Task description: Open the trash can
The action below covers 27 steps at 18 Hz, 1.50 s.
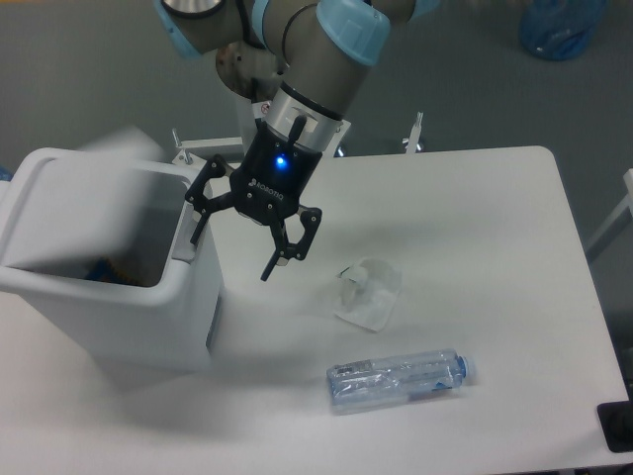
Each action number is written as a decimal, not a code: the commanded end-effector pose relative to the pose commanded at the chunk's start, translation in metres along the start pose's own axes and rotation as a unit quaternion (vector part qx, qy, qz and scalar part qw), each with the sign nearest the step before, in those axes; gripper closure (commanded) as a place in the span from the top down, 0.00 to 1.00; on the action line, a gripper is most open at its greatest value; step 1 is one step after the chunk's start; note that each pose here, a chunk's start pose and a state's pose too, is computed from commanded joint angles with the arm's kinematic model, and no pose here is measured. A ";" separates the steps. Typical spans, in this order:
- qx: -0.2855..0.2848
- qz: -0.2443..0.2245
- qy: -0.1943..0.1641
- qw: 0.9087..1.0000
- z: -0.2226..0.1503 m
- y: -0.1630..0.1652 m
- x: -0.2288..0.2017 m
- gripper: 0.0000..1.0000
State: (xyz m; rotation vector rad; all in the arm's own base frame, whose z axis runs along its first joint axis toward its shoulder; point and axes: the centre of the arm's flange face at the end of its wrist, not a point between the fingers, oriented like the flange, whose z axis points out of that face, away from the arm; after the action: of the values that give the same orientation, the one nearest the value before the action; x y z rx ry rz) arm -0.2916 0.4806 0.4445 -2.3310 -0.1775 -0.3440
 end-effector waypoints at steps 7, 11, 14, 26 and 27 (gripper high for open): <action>0.015 0.017 -0.009 1.000 -0.014 -0.021 0.001 1.00; 0.037 0.044 -0.034 0.998 -0.035 -0.049 -0.017 1.00; 0.008 0.083 -0.074 0.994 -0.032 -0.034 -0.078 1.00; -0.175 0.111 -0.225 0.952 -0.065 0.040 -0.256 1.00; -0.194 0.125 -0.221 0.948 -0.065 0.043 -0.258 1.00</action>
State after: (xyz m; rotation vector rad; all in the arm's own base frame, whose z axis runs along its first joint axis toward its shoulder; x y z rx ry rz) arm -0.5404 0.3979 0.3820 -2.7547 -0.0276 0.3051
